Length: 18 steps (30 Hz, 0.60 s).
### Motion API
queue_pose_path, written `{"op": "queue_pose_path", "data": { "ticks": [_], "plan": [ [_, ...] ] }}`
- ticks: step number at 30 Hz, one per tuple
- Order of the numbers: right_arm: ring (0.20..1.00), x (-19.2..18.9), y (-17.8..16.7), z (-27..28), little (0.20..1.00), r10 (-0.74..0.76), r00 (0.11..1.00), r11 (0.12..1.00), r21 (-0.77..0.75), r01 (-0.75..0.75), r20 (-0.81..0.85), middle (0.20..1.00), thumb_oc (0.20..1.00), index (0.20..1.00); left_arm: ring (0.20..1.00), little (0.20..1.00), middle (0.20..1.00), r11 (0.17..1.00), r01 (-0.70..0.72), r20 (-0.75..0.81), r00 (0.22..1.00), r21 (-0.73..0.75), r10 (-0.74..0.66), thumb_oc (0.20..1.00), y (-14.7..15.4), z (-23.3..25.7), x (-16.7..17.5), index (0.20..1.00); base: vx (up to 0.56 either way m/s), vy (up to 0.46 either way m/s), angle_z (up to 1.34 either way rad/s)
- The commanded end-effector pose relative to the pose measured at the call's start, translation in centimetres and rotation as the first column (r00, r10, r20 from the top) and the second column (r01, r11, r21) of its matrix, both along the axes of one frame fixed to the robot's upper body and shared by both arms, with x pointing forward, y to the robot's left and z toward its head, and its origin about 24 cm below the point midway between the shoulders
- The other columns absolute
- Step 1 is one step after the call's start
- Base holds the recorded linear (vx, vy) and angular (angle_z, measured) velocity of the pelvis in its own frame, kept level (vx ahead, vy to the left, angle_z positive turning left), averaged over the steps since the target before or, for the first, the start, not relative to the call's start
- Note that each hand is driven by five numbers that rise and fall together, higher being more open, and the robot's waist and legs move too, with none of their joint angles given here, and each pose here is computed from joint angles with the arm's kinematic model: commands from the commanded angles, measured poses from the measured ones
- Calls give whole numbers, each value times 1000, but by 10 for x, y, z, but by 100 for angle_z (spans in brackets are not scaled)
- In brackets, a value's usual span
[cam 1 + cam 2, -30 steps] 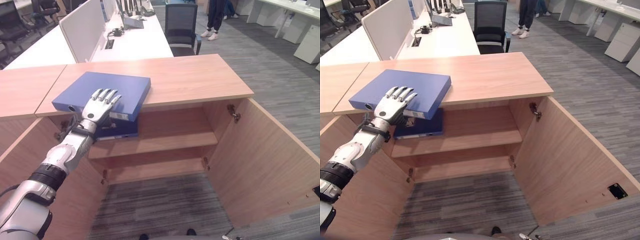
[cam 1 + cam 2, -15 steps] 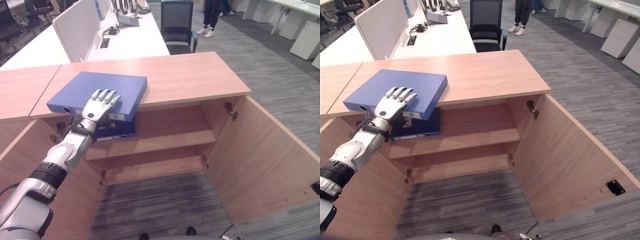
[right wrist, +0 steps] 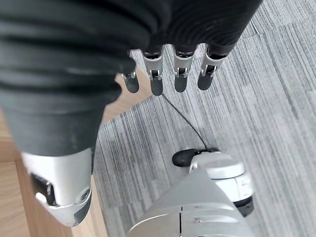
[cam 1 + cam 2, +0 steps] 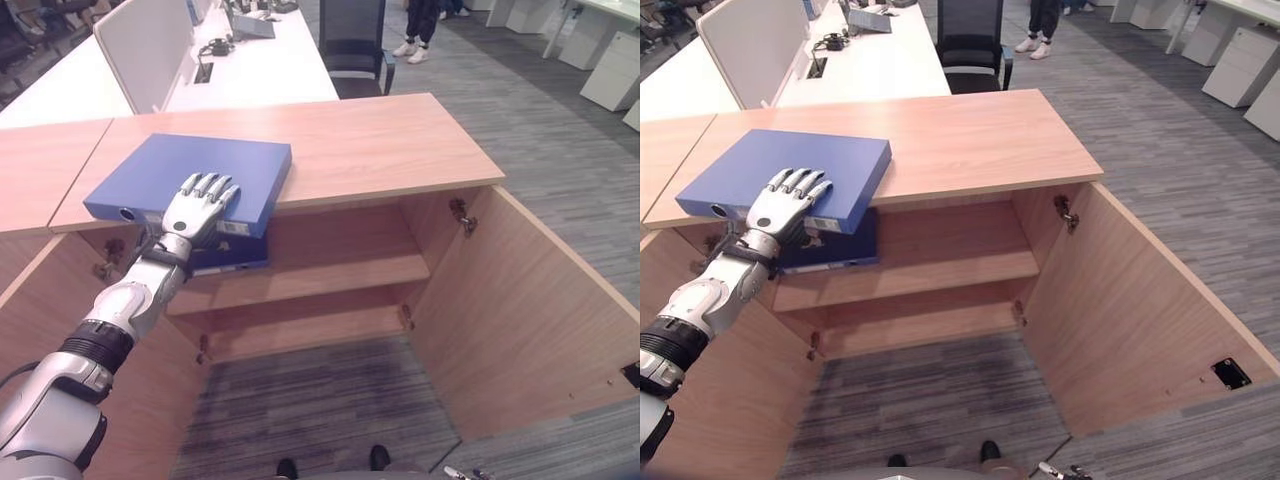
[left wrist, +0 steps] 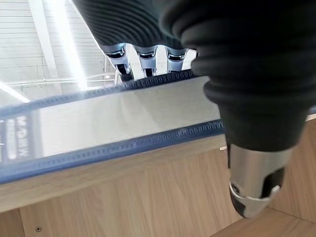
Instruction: Put the empty folder in the office cabinet
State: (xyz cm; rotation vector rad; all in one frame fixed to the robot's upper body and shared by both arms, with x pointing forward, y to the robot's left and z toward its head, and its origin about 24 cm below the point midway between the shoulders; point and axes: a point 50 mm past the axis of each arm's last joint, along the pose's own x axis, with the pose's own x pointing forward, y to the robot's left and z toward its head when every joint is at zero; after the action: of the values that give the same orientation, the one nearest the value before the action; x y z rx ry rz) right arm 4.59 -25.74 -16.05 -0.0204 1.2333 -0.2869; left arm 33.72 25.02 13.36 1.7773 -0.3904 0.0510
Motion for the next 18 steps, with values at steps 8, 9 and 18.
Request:
{"op": "queue_pose_path", "data": {
  "ticks": [8,9,18],
  "plan": [
    [1000,20,-12,6,1000,-45,998,999,-28,46,53,1000,1000,1000,200,200,200,998,-59,155,986,-28,63,200,6,54,22,200,2,11,-2],
    [1000,19,-11,5,1000,-47,998,998,-26,48,52,1000,1000,1000,200,200,200,998,-60,155,986,-35,65,200,6,53,22,200,0,20,-3],
    [1000,19,-10,5,1000,-49,997,998,-24,51,51,1000,1000,1000,200,200,200,997,-51,160,985,-59,59,200,5,52,20,200,0,4,-1]
  ]
}}
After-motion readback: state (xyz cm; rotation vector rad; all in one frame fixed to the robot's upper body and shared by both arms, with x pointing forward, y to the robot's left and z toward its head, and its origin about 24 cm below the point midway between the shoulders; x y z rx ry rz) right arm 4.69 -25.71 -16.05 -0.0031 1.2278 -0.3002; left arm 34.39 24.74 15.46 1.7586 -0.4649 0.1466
